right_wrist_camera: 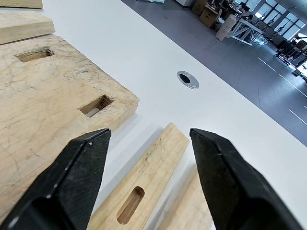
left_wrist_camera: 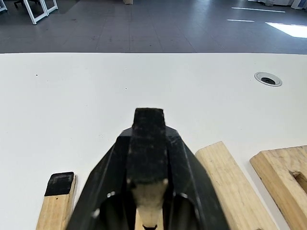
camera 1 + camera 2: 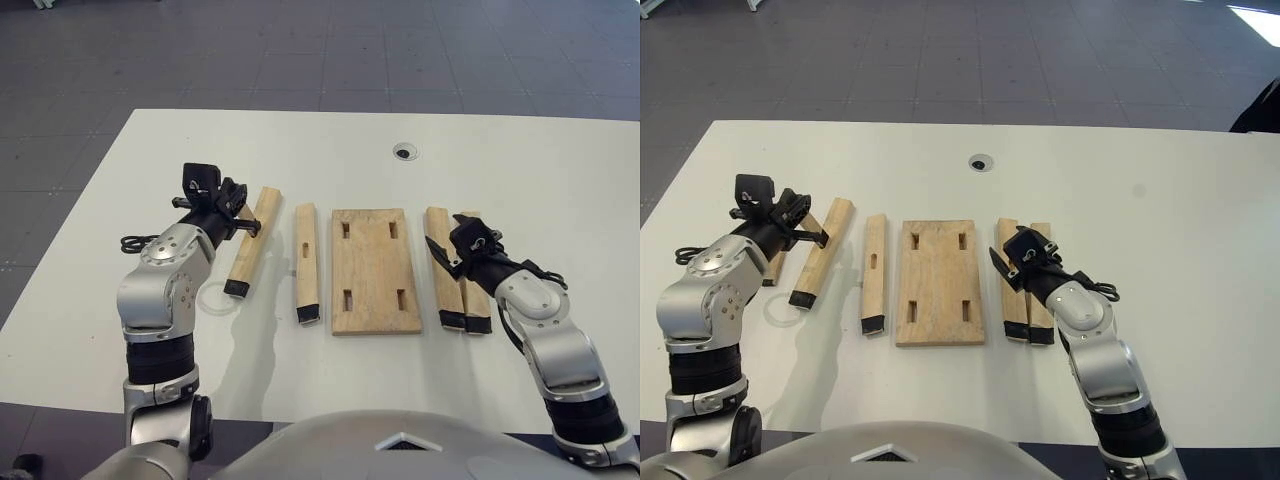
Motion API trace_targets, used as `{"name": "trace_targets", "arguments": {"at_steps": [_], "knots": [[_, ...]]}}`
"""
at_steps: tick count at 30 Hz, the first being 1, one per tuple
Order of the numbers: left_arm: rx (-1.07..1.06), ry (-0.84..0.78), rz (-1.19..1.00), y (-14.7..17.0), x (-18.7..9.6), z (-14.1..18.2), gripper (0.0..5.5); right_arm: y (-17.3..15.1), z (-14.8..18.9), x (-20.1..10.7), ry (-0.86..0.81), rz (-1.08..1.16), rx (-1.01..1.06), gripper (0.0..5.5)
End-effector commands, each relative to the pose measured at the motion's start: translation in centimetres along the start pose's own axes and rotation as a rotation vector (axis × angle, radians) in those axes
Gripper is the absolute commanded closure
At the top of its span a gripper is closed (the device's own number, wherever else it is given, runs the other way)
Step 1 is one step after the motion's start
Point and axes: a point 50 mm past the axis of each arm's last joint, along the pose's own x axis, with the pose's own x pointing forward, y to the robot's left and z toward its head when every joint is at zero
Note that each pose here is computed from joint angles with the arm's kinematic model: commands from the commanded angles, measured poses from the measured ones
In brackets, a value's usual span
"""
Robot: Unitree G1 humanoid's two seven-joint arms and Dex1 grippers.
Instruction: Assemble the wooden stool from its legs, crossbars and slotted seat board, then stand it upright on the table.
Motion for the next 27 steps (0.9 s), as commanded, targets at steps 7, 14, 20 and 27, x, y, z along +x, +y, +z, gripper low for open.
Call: {"name": "trace_targets", "arguments": {"at_steps": [7, 14, 20, 27], "knots": [[-0.079, 0.187, -0.011, 0.0, 0.8, -2.4, 5.07, 0.0, 0.2, 0.0, -0.006, -0.004, -0.019, 2.47], [-0.066, 0.157, -0.009, 0.3, 1.2, -1.4, 5.07, 0.1, 0.2, 0.0, -0.004, -0.002, -0.019, 2.47], [-0.049, -0.009, -0.029, 0.0, 1.3, 1.6, 4.68, 0.3, 0.0, -0.1, 0.004, 0.008, -0.017, 2.47], [-0.027, -0.130, -0.016, 0.4, -0.1, 4.6, 3.55, 0.2, -0.1, -0.2, 0.011, 0.007, -0.015, 2.47]]}}
